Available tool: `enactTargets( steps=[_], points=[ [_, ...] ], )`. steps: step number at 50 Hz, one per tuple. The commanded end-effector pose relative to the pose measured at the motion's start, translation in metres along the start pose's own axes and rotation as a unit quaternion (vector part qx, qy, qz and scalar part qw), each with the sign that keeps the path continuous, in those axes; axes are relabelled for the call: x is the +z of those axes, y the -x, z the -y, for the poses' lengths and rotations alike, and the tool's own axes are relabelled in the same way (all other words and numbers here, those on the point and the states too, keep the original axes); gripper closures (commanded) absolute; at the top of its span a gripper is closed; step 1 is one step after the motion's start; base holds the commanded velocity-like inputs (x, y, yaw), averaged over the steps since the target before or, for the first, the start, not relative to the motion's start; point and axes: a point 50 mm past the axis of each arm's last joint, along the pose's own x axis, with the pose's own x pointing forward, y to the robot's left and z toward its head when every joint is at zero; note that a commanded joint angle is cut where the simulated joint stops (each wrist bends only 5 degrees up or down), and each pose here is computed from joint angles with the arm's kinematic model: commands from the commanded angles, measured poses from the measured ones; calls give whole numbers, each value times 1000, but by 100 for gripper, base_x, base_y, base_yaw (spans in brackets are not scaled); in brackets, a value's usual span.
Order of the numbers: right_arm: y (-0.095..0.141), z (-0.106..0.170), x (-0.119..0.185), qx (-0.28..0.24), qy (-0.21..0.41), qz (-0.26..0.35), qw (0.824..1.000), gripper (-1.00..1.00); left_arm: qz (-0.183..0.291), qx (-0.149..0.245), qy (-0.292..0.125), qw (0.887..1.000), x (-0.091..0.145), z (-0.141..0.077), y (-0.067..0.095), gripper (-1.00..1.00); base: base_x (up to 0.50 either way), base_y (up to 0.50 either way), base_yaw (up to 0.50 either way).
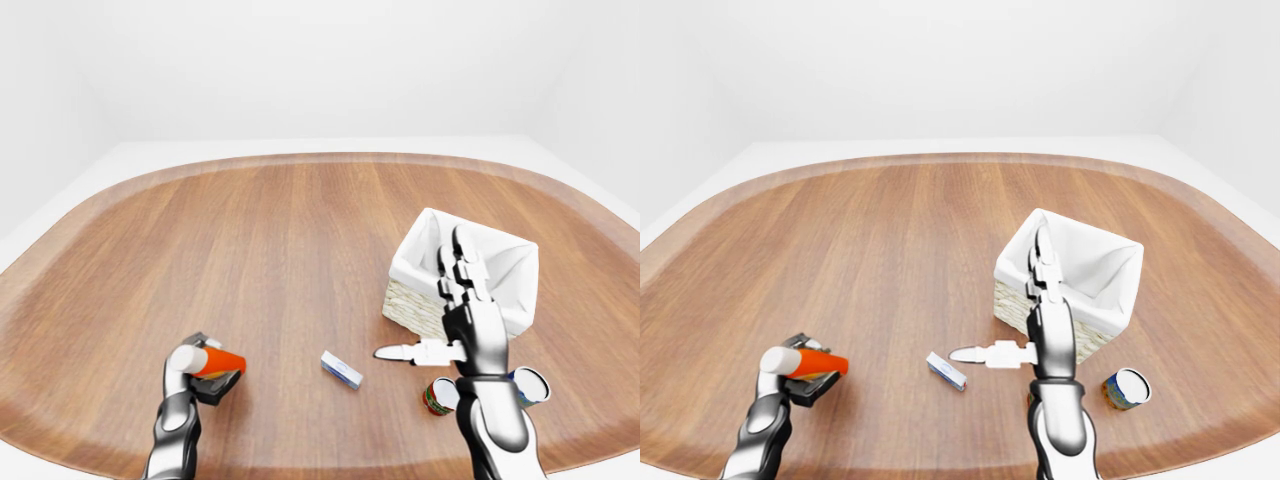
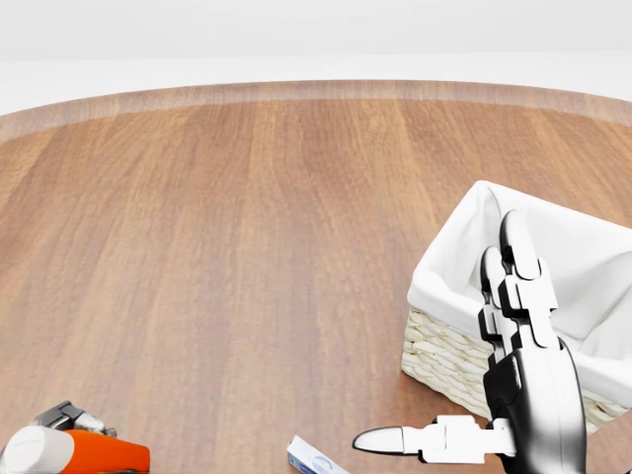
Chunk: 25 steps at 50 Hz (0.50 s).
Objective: Pick up the ketchup, and put it in the basket.
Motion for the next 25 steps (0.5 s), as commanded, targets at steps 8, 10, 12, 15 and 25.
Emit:
enactTargets(
  steps=[8,10,12,15,25],
  points=[
    [1,-1,0,3,0,-1,1000,-100,126,1,76,989,56,18,15,95,0,0,0],
    [1,-2,0,3,0,-1,1000,-100,139,0,86,987,64,21,15,94,0,0,0],
    [1,-1,0,3,0,-1,1000,-100,141,0,86,986,67,25,13,95,0,0,0],
    [1,-1,1,2,0,0,1000,-100,137,9,75,988,68,31,7,95,0,0,0],
    [1,-2,-1,4,0,-3,1000,-100,171,21,83,981,93,48,5,95,0,0,0]
  ],
)
